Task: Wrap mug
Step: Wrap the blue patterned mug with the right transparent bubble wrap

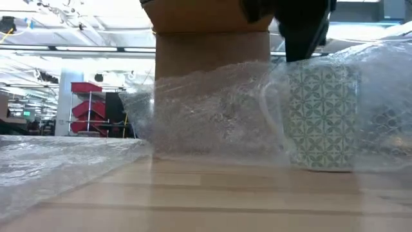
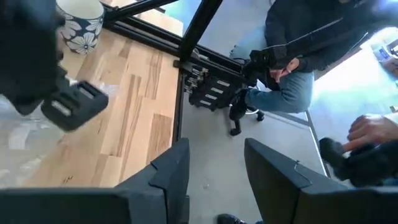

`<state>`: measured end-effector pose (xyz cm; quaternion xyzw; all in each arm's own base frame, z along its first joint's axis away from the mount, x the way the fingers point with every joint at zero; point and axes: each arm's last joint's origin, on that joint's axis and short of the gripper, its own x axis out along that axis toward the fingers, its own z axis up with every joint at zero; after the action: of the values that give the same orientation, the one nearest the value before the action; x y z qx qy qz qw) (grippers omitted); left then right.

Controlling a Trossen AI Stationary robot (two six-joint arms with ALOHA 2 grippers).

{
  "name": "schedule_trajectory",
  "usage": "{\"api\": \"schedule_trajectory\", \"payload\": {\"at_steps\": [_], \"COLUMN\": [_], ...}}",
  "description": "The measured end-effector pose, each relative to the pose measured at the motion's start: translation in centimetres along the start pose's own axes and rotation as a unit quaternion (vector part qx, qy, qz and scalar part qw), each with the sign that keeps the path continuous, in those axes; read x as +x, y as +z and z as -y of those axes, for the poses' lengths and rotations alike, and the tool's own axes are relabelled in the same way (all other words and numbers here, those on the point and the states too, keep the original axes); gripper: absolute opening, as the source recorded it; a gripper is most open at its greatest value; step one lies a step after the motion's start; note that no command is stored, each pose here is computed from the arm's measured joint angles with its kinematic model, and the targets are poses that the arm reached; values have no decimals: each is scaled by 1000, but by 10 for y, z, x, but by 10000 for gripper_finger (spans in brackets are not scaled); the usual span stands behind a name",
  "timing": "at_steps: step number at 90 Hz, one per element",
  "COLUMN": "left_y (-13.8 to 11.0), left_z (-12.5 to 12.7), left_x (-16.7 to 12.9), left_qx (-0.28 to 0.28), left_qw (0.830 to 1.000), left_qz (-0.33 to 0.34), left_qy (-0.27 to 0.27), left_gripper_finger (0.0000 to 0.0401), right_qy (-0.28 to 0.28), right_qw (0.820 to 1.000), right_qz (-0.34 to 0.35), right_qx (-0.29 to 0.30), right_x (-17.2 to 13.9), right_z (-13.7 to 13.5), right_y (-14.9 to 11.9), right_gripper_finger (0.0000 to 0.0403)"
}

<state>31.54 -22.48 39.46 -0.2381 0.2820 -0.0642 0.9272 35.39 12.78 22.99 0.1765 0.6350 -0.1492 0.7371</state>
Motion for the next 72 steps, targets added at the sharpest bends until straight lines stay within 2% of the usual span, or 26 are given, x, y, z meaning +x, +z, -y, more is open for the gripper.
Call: {"api": "schedule_trajectory", "payload": {"at_steps": [19, 37, 47, 72], "left_y": [-4, -9, -18, -39], "left_z": [5, 10, 15, 20], "left_x": [-2, -4, -8, -16], "left_qx": [-9, -45, -65, -102], "left_qw": [1000, 999, 997, 992], "left_qz": [-3, -9, -27, -76], "left_qy": [-7, -14, -10, 18], "left_gripper_finger": [133, 133, 133, 133], "right_qy": [-17, 0, 9, 71], "right_qw": [999, 995, 995, 994], "right_qz": [-43, -56, -55, 8], "right_qx": [-27, -78, -83, -82], "right_x": [31, 38, 25, -50], "right_z": [-6, -12, -9, 8], "right_y": [1, -1, -5, -17], "right_gripper_finger": [0, 0, 0, 0]}}
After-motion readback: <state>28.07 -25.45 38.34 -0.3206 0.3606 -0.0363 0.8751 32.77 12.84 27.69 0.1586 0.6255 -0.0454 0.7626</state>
